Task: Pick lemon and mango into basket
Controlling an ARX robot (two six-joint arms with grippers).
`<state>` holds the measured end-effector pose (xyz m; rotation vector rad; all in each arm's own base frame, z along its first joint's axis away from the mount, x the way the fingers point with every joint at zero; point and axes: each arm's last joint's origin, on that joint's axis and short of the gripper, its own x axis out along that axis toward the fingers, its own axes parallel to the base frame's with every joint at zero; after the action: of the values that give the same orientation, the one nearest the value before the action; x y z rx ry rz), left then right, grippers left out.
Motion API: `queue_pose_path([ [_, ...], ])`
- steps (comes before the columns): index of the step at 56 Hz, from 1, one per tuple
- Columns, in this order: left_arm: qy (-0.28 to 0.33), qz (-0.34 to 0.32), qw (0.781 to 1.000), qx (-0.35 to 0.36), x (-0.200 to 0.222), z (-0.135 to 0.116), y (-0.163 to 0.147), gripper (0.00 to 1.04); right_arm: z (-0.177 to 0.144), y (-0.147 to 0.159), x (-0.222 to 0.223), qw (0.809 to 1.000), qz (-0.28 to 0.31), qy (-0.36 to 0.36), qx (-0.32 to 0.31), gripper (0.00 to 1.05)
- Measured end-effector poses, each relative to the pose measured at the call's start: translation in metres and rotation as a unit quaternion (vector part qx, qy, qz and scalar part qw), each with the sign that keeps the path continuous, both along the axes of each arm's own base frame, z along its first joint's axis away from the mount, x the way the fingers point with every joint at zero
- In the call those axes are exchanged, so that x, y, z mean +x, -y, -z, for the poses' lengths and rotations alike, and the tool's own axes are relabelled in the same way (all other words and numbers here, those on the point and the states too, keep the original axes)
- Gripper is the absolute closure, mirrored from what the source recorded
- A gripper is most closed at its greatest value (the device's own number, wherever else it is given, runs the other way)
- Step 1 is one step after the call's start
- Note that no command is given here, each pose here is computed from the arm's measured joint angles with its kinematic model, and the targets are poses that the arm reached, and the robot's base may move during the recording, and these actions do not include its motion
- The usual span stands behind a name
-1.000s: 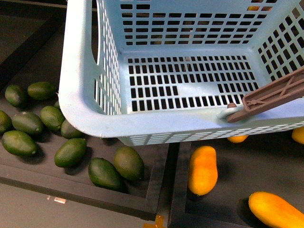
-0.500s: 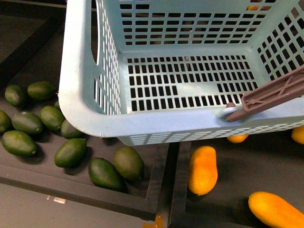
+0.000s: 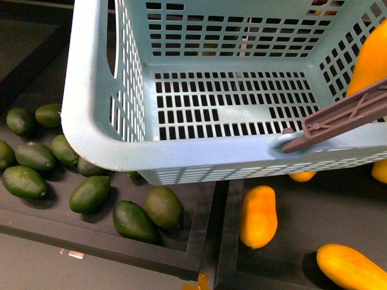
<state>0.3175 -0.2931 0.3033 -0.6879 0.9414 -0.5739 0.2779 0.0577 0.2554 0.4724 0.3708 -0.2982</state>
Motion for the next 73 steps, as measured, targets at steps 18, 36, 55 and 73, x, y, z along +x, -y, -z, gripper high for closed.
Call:
queue_pose_path([
  [18,-0.001,-0.002,1.000,0.004,0.001,0.003,0.001,1.00,-0.029,0.030,-0.036,0.995,0.088,0.042,-0.016,0.09],
  [36,-0.003,0.002,1.000,0.002,0.000,0.003,0.001,1.00,0.019,0.043,-0.077,0.950,-0.142,0.189,-0.204,0.63],
  [55,-0.002,0.001,1.000,0.003,0.000,0.003,0.001,1.00,0.061,0.057,-0.119,0.946,-0.147,0.178,-0.227,1.03],
  [73,-0.002,0.002,1.000,0.003,0.000,0.003,0.001,1.00,0.076,0.057,-0.142,0.946,-0.147,0.178,-0.228,1.03],
])
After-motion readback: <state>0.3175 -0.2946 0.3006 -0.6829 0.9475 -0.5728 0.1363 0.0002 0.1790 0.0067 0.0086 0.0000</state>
